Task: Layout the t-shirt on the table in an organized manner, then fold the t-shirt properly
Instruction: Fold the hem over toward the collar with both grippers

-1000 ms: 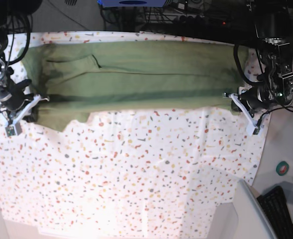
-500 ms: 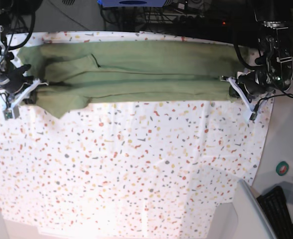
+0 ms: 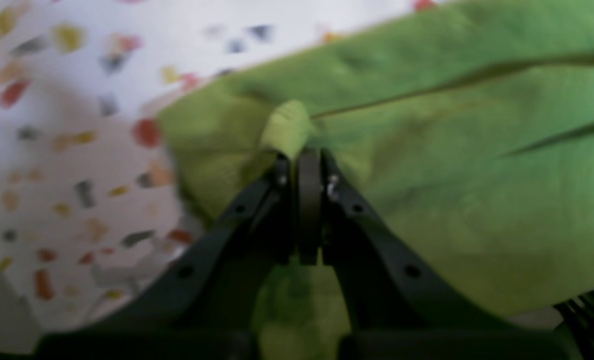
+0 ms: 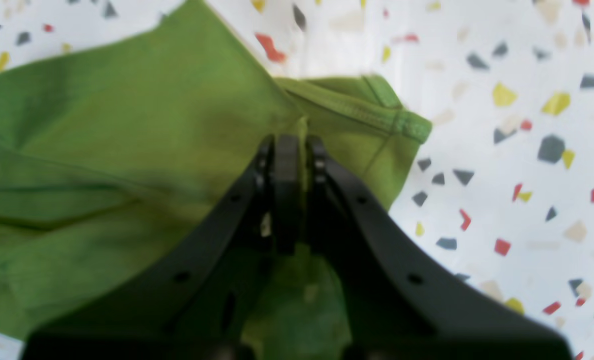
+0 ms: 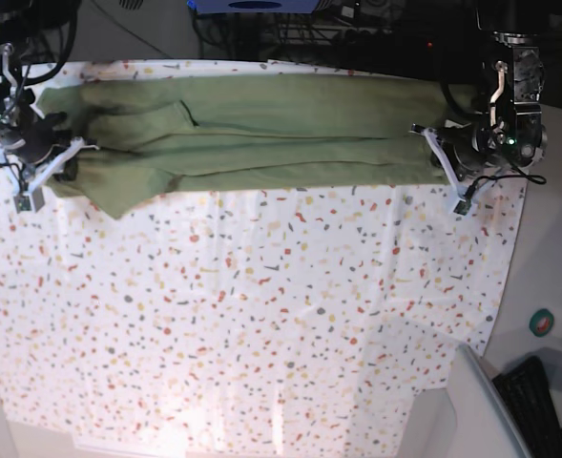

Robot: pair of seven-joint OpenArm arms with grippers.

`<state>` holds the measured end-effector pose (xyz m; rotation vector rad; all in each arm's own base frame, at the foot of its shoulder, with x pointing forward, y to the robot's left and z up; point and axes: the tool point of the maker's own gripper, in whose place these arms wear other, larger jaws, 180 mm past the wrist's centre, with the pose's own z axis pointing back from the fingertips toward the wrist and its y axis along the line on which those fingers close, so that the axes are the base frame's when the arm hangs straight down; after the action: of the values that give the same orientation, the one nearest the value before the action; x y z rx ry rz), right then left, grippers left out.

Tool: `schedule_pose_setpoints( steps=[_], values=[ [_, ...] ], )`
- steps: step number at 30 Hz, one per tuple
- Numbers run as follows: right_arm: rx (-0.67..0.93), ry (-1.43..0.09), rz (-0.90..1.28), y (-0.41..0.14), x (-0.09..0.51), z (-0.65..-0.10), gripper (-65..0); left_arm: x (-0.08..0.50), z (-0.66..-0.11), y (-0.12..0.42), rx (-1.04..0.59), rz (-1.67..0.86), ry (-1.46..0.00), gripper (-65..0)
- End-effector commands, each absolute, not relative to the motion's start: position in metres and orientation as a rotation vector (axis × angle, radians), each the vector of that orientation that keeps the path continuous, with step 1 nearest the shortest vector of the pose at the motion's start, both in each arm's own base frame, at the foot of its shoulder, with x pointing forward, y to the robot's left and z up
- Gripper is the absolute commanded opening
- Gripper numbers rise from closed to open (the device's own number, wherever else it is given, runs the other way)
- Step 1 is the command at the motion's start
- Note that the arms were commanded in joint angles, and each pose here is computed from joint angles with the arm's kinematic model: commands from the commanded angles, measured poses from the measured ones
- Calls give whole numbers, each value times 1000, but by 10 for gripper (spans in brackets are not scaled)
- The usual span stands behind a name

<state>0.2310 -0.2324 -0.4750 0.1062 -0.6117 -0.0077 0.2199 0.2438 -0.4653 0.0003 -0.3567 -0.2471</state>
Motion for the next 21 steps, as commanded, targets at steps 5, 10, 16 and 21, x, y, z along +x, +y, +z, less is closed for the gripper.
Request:
schedule_pose_setpoints(
  steps=[5,10,16,21],
  values=[
    [89,-637,-12,-242,236,-470,-650,228,-461,241,23,-288,-375,-650],
    [87,-627,-14,-243,230,-472,-650,230,-460,241,26,-292,-378,-650],
    [15,-624,-96,-258,225,-471,-444,230,-459,245,34,-292,-375,-650],
    [-12,-673,-109,-267,227,-453,-380,230,-455,248,41,-288,-383,-462]
  ],
)
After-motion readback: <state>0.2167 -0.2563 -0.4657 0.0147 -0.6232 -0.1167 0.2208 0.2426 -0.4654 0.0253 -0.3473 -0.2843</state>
